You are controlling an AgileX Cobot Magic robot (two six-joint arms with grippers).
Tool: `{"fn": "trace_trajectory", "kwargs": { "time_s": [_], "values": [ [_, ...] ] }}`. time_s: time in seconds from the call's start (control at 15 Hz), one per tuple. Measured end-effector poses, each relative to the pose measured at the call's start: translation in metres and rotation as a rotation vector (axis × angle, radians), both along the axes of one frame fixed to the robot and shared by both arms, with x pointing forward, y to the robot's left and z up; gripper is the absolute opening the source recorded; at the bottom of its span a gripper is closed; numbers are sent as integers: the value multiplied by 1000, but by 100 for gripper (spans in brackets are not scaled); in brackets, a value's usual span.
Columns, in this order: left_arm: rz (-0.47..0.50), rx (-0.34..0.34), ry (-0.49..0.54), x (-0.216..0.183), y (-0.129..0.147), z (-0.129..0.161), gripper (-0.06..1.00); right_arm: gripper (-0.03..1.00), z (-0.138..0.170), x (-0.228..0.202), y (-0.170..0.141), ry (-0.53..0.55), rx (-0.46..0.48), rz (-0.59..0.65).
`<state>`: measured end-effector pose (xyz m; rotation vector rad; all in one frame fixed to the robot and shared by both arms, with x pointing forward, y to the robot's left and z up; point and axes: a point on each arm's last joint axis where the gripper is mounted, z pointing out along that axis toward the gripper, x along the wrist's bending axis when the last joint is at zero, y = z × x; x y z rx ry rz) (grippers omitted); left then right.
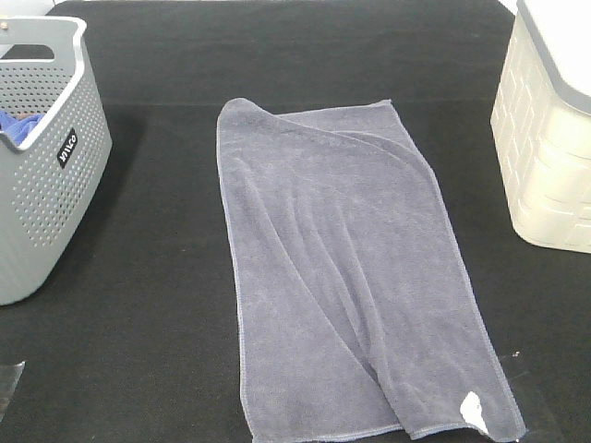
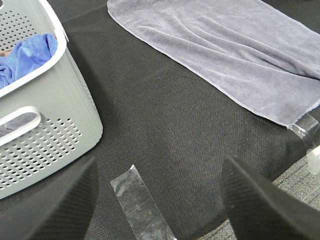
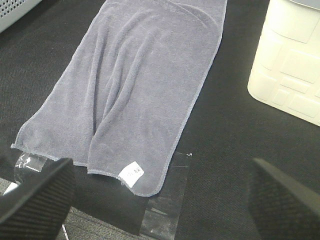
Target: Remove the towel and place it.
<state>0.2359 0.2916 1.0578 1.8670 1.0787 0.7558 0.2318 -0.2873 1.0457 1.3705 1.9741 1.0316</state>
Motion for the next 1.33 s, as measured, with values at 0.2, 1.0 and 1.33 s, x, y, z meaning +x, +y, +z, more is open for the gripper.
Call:
{"fn": "trace_trajectory", "kwargs": {
  "time_s": [0.2, 1.0, 1.33],
  "values": [
    [17, 0, 0, 0, 0, 0, 67, 86, 0, 0, 0, 0, 1, -4],
    [292, -8, -51, -4, 0, 0, 67, 86, 0, -4, 2, -48, 7, -239],
    [292, -8, -50, -4, 0, -1, 67, 86, 0, -4, 2, -48, 8, -238]
  ]
}}
